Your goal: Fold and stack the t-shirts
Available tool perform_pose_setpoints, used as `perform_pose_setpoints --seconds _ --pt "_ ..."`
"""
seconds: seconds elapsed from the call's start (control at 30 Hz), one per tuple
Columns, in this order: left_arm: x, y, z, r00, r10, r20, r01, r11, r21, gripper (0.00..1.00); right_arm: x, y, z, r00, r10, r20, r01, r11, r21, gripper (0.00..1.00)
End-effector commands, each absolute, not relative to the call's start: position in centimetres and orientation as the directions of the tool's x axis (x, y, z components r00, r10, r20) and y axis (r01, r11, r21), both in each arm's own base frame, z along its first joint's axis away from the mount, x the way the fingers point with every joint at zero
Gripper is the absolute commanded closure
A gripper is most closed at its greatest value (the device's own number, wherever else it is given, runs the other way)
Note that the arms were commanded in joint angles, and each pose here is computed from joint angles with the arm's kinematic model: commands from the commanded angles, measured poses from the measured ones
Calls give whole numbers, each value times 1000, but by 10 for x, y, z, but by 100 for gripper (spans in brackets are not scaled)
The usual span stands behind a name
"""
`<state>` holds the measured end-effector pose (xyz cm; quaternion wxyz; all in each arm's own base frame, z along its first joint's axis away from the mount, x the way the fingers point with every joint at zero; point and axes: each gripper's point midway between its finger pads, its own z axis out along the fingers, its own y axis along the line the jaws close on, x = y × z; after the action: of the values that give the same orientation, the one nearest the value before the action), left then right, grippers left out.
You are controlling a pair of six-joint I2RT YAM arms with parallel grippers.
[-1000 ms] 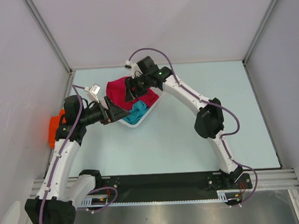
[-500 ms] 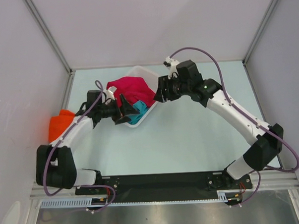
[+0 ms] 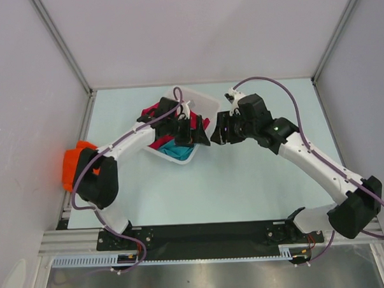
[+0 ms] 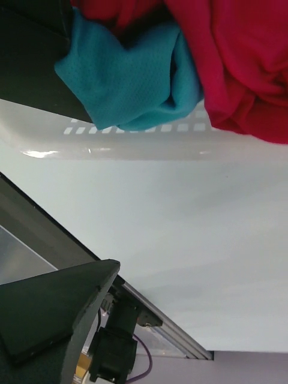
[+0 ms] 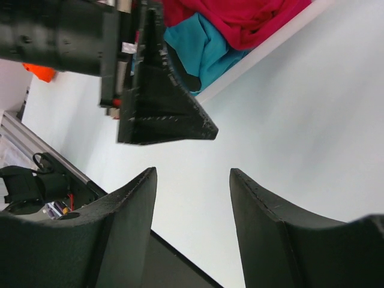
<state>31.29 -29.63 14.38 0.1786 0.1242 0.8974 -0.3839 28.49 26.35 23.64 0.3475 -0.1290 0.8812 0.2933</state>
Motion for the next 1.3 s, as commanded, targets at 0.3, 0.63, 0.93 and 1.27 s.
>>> perform_pose_setpoints --seconds 0.3,0.63,0.93,1.27 --pt "343 -218 81 -934 115 -339 177 971 -158 1 271 246 291 -630 65 -774 -452 780 434 44" --pt "352 -197 26 -959 125 -253 129 992 0 33 265 230 320 -566 92 -819 -459 790 406 44" --pt "397 -179 19 -969 -48 -244 -26 996 -90 100 254 212 327 -535 94 -839 -448 811 377 43" --pt "448 -63 37 -886 -377 -270 -336 923 -185 100 242 199 330 -523 110 -845 -437 817 376 43"
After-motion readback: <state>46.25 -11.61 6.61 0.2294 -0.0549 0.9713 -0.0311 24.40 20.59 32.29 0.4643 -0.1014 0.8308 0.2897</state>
